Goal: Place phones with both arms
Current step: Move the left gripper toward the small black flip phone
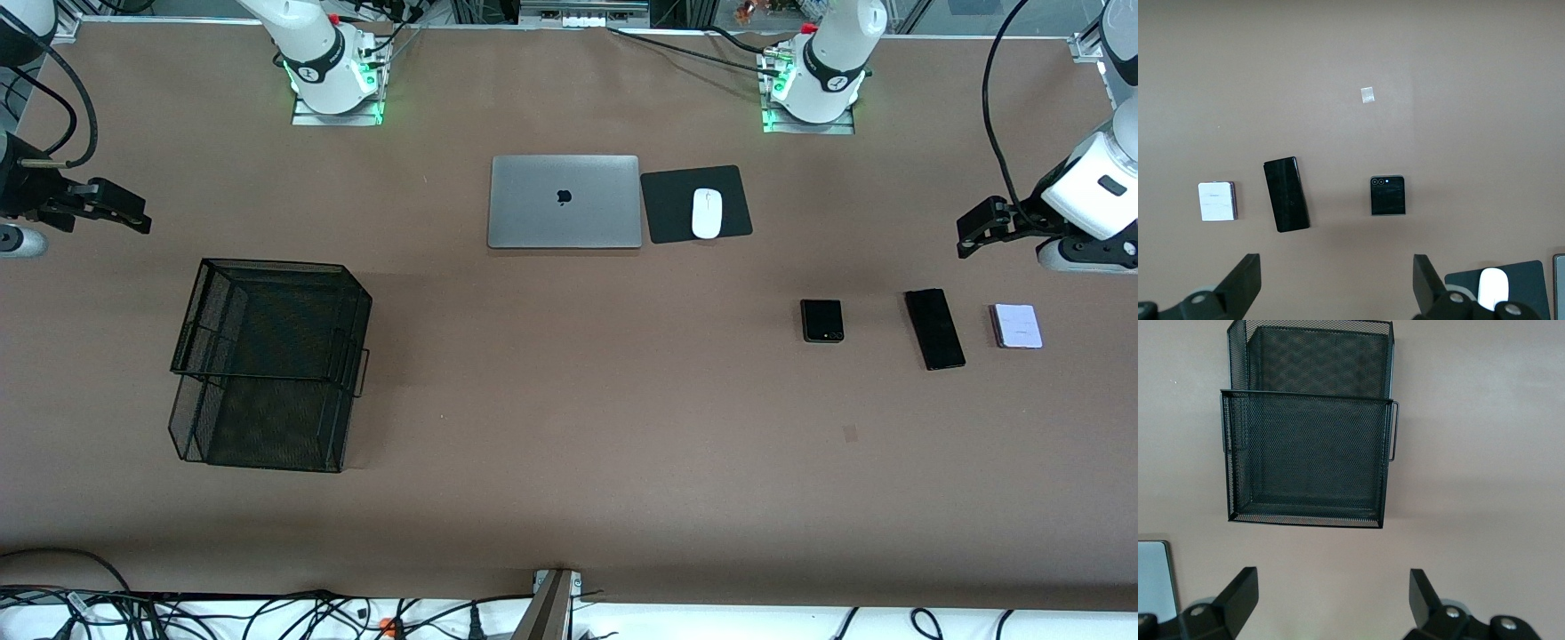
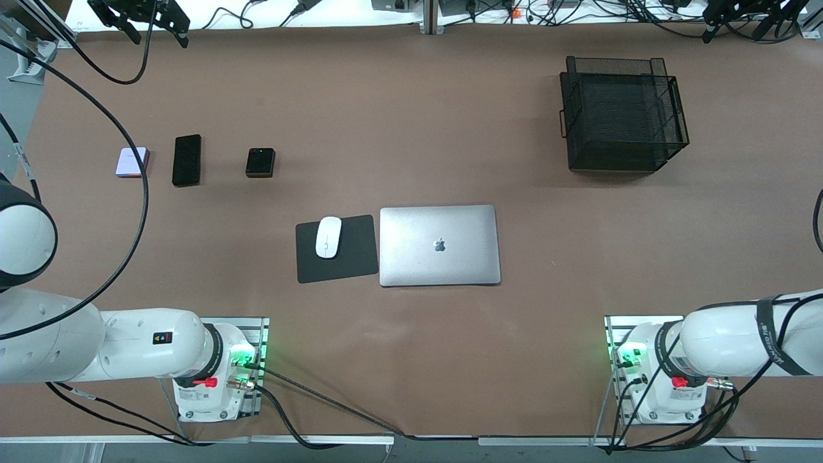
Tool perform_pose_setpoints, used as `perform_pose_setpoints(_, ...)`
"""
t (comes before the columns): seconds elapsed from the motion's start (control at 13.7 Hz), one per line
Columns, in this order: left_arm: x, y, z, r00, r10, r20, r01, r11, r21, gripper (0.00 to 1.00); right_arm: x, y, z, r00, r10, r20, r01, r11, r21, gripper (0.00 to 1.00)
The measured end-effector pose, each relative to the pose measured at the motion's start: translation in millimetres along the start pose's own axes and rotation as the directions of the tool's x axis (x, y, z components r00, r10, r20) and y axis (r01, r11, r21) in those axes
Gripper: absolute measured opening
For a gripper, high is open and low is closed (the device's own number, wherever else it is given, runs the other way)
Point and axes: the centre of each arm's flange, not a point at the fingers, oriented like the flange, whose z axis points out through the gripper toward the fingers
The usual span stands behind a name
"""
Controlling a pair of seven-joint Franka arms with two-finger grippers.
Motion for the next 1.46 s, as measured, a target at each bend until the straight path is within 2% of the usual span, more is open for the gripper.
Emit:
perform_pose_setpoints(0.95,8,3,13,1.0,0.004,0.026,-0.003,1.0,-0.004,1.0,0,-1,0,1.0,-0.001,-0.001,0.001,1.0,0.0,1.0)
perform_pose_setpoints(1.46,26,6,48,0.991,0.013,0.132,-0.01,1.0,-0.018,1.0,0,-1,0,1.0,-0.001,-0.001,0.001,1.0,0.0,1.0)
